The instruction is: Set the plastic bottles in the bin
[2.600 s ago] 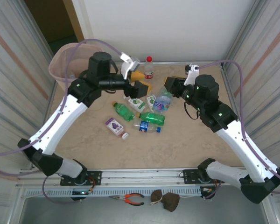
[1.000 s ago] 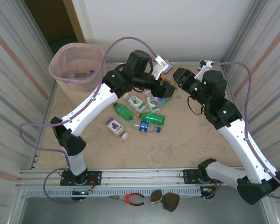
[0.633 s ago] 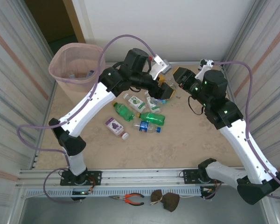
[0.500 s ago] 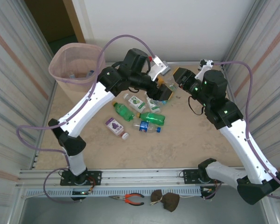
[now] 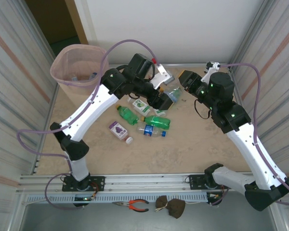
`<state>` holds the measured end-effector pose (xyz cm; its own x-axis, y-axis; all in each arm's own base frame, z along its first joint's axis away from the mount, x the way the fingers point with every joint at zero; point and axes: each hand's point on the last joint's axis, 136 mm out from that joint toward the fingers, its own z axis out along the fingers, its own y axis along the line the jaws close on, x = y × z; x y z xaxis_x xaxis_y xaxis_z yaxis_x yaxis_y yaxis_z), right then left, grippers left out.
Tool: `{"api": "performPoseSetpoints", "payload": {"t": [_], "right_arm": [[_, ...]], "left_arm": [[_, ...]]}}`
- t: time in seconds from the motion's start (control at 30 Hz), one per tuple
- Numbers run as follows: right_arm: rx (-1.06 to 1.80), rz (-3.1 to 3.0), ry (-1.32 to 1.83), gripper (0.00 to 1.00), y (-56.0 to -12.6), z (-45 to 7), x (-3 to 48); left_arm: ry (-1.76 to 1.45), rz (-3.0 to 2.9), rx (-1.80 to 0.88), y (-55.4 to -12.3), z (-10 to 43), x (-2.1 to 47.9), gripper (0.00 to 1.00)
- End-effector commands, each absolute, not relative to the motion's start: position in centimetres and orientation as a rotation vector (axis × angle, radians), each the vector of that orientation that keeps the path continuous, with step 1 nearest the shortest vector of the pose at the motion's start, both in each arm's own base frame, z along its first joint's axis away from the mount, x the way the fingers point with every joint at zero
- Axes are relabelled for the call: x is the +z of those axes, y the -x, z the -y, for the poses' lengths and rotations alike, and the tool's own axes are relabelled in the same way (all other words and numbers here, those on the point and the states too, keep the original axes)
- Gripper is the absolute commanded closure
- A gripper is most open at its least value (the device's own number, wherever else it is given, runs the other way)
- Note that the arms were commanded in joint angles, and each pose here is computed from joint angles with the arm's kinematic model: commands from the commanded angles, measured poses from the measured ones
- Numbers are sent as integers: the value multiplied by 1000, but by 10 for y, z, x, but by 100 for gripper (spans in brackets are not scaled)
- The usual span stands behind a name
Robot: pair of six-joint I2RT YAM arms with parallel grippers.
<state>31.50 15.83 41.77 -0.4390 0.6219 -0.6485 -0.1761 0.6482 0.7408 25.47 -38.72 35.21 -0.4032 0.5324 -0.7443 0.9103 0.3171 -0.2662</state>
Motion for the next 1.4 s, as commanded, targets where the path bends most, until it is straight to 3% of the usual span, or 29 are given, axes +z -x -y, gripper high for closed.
{"api": "performPoseSetpoints", "payload": {"t": [0.0, 0.43, 0.5, 0.73, 1.0, 1.13, 1.23, 1.37], "right_arm": [[948, -1749, -341, 100, -313, -153, 441], [945, -1758, -342, 100, -315, -154, 438], [946, -1758, -341, 97, -315, -154, 438], [938, -1756, -345, 78, -314, -152, 438], [915, -1739, -356, 43, -308, -142, 442], [876, -1734, -371, 20, -305, -132, 442], [852, -1709, -380, 14, -295, -120, 448], [823, -1693, -392, 13, -291, -110, 450]], "left_arm": [[-1302, -2052, -869, -257, 387, 348, 28], [-1300, -2035, -834, -262, 386, 349, 46], [-1298, -2023, -830, -262, 386, 352, 48], [-1290, -2010, -816, -264, 385, 354, 51], [-1272, -1990, -788, -270, 383, 359, 52], [-1249, -1993, -774, -275, 378, 362, 53], [-1219, -1999, -753, -282, 367, 365, 53], [-1147, -2020, -720, -296, 345, 371, 53]]}}
